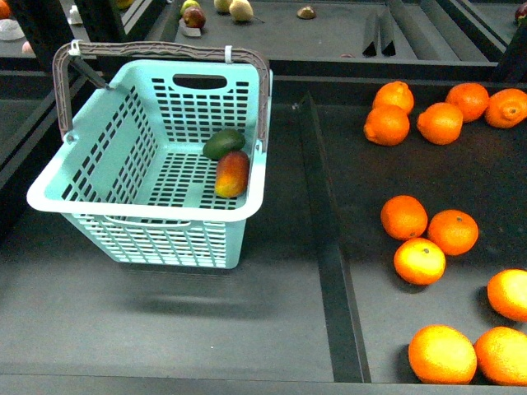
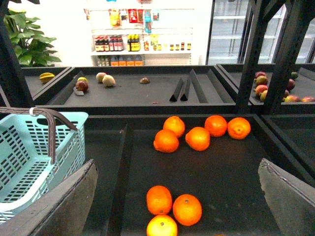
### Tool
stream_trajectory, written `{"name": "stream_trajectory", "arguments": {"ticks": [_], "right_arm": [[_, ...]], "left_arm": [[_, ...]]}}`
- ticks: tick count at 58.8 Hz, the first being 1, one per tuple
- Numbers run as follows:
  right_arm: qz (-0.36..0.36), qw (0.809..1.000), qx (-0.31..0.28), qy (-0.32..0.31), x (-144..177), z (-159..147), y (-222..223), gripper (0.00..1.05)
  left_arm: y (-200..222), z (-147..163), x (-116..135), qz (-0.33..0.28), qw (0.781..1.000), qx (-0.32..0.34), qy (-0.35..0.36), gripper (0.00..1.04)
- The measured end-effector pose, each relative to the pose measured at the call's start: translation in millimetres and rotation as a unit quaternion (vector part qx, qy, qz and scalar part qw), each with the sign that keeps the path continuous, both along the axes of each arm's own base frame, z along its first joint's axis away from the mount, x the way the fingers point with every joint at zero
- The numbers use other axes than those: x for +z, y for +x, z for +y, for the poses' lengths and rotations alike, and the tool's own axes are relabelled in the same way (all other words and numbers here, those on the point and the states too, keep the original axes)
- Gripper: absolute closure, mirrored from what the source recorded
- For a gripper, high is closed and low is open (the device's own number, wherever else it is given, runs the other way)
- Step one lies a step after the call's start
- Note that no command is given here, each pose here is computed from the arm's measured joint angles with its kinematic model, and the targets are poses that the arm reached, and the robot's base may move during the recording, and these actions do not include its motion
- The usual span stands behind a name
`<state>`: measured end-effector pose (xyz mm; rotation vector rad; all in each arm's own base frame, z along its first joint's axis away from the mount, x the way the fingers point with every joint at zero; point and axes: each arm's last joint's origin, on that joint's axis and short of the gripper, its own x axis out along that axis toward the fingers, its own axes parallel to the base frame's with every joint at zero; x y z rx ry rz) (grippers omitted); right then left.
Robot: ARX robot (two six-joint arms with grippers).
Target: Pick mango and avocado into basket
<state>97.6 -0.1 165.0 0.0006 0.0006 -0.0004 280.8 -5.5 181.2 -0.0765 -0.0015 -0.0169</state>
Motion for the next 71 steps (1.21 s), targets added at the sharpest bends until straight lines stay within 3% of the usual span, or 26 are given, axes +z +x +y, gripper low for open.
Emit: {"name": "stream_trajectory", "arguments": {"ticks": [3,32,71], "right_arm": [[0.000,1.000,0.000,0.000,0,0,0,0.08],[0.000,1.000,0.000,0.000,0,0,0,0.08],[0.000,1.000,0.000,0.000,0,0,0,0.08]], "left_arm": [[-13,4,-6,0.010,1.000,0.007,0.013,1.02],[-97,6,-19,0.007,0.999,0.008,0.030,1.02],[-149,5,-10,-0.007,0.999,0.009,0.034,1.02]]}}
